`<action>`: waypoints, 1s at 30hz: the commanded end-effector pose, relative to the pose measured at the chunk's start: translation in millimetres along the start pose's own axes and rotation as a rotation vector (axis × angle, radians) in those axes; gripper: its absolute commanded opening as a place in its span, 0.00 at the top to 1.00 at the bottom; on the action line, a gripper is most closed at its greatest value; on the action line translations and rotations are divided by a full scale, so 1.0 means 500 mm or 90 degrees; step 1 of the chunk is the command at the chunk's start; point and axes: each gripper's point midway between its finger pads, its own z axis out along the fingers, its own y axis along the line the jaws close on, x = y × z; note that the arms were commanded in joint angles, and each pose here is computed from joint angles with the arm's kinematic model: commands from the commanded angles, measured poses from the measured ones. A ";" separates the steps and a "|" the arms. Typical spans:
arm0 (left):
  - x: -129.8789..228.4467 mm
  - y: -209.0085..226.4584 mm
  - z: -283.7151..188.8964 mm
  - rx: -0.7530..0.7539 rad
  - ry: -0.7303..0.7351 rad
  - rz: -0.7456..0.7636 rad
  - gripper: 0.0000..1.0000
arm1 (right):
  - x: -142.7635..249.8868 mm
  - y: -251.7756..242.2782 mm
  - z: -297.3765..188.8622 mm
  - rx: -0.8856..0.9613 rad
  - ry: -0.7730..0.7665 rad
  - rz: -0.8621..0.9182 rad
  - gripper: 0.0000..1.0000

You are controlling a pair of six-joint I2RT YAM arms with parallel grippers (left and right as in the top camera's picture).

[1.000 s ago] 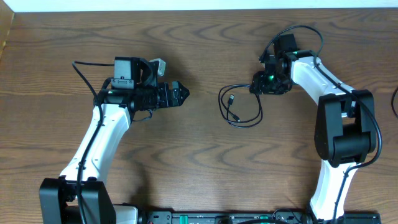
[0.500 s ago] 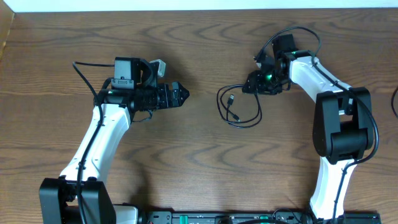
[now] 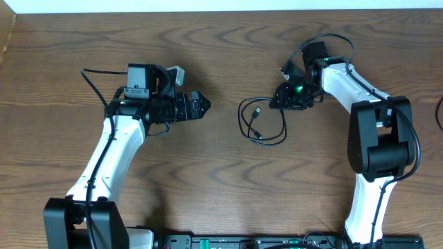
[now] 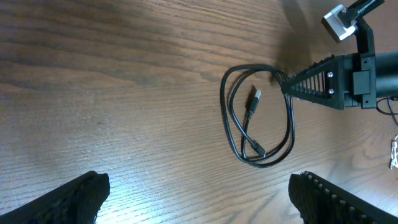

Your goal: Untangle cables

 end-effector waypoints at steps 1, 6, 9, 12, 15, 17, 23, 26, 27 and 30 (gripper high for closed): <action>-0.005 0.003 -0.006 -0.006 -0.007 0.016 0.02 | 0.064 -0.081 0.057 0.104 0.075 0.019 0.63; -0.005 0.003 -0.006 -0.006 -0.008 0.016 0.02 | 0.074 -0.083 0.056 0.108 0.088 0.009 0.68; -0.005 0.003 -0.006 -0.006 -0.008 0.016 0.02 | 0.074 -0.082 0.056 0.108 0.089 0.009 0.71; -0.005 0.003 -0.006 -0.006 -0.007 0.016 0.02 | 0.078 -0.082 0.057 0.108 0.094 0.010 0.73; -0.005 0.003 -0.006 -0.006 -0.007 0.016 0.02 | 0.089 -0.086 0.069 0.109 0.110 0.013 0.75; -0.005 0.003 -0.006 -0.006 -0.007 0.016 0.02 | 0.096 -0.091 0.079 0.110 0.121 0.017 0.78; -0.005 0.003 -0.006 -0.006 -0.007 0.016 0.02 | 0.111 -0.104 0.099 0.111 0.142 0.028 0.85; -0.005 0.003 -0.006 -0.006 -0.007 0.016 0.02 | 0.111 -0.105 0.099 0.111 0.142 0.028 0.90; -0.005 0.003 -0.006 -0.006 -0.007 0.016 0.02 | 0.111 -0.105 0.099 0.111 0.142 0.029 0.93; -0.004 0.003 -0.006 -0.007 -0.007 0.016 0.02 | 0.116 -0.102 0.098 0.105 0.148 0.032 0.99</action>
